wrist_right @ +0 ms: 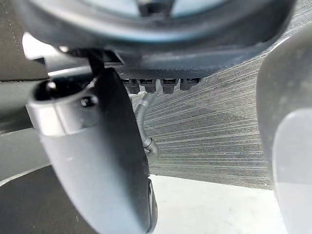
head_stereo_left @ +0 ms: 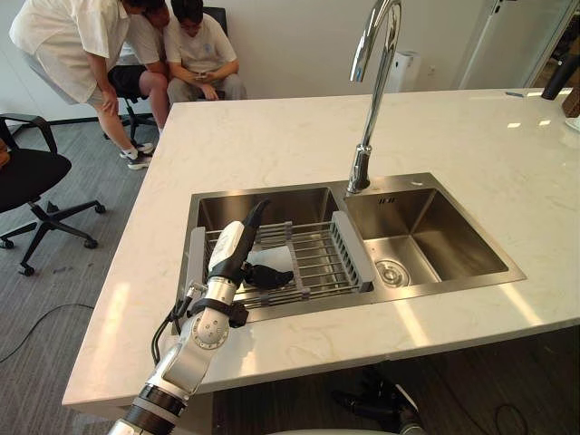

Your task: Walk over to the sink, pick up the cup, carry it to the dishwasher, place the cup inside the dishwasher, then close the dishwasher door

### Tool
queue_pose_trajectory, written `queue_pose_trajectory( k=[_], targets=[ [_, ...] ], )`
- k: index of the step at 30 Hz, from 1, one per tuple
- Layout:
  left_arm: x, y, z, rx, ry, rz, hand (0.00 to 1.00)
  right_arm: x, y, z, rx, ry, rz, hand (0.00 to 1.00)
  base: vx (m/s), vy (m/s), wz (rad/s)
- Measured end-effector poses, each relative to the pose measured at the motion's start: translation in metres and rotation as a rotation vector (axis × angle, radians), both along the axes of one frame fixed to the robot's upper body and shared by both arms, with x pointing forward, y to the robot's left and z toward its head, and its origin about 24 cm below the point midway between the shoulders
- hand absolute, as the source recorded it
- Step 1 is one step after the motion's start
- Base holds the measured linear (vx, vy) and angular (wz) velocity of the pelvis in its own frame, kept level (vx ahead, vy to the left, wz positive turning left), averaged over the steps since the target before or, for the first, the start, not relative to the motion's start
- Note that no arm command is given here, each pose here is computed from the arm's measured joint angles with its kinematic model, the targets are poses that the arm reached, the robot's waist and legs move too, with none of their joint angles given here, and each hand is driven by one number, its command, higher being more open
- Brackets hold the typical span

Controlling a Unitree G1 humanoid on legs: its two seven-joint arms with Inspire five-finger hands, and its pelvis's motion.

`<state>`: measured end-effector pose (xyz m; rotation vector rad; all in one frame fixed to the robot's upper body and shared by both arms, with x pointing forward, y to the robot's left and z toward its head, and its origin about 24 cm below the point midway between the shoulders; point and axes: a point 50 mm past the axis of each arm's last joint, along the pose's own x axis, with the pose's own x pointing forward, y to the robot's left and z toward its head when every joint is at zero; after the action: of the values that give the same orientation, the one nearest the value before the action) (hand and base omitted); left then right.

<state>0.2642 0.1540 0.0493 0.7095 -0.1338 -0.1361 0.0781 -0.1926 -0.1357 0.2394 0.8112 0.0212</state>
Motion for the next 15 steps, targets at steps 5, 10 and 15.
queue_pose_trajectory(
  k=[5,10,15],
  targets=[
    [0.010,0.011,-0.004,0.065,0.030,0.023,1.00,0.000,0.000,0.000,0.009,-0.001,0.011,1.00,0.01,0.003,-0.05],
    [0.018,0.021,0.000,0.150,0.020,0.042,1.00,-0.001,0.000,0.000,0.012,0.004,0.014,1.00,0.00,0.005,-0.06],
    [0.024,0.028,0.000,0.274,0.008,0.051,1.00,-0.002,-0.004,0.000,0.001,0.008,0.018,1.00,0.00,0.000,0.00]
  ],
)
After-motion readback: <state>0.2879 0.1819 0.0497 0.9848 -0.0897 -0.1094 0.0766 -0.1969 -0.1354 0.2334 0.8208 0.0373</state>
